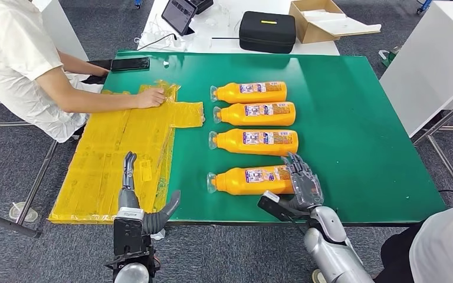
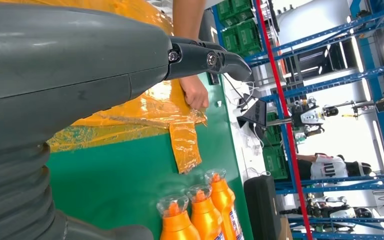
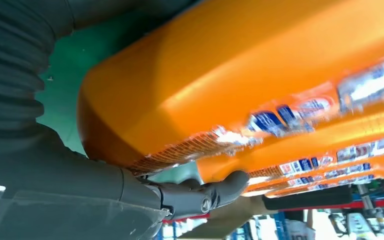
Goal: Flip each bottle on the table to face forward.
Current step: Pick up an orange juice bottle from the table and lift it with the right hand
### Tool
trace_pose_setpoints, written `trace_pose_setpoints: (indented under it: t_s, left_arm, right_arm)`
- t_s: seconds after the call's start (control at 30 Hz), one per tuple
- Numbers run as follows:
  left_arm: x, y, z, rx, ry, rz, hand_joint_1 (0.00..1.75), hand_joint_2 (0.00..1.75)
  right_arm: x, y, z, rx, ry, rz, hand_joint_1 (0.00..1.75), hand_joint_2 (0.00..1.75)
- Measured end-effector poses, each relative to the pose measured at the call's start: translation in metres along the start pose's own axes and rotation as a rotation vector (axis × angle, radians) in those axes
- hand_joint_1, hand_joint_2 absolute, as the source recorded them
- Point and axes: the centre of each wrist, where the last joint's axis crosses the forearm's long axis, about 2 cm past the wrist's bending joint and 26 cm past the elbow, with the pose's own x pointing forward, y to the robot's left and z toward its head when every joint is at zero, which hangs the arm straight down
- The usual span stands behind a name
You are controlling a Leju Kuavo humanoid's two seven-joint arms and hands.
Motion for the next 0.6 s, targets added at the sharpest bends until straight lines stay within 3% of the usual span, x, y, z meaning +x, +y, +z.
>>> trace_pose_setpoints:
  t_s: [0.6]
  left_arm:
    - [-0.0005,-0.0011,-0.0010,-0.005,-0.001,0.008,0.00,1.75]
  right_arm:
    - [-0.0046,0.0015,-0.0064,0.066,0.023,0.128,1.75,1.75]
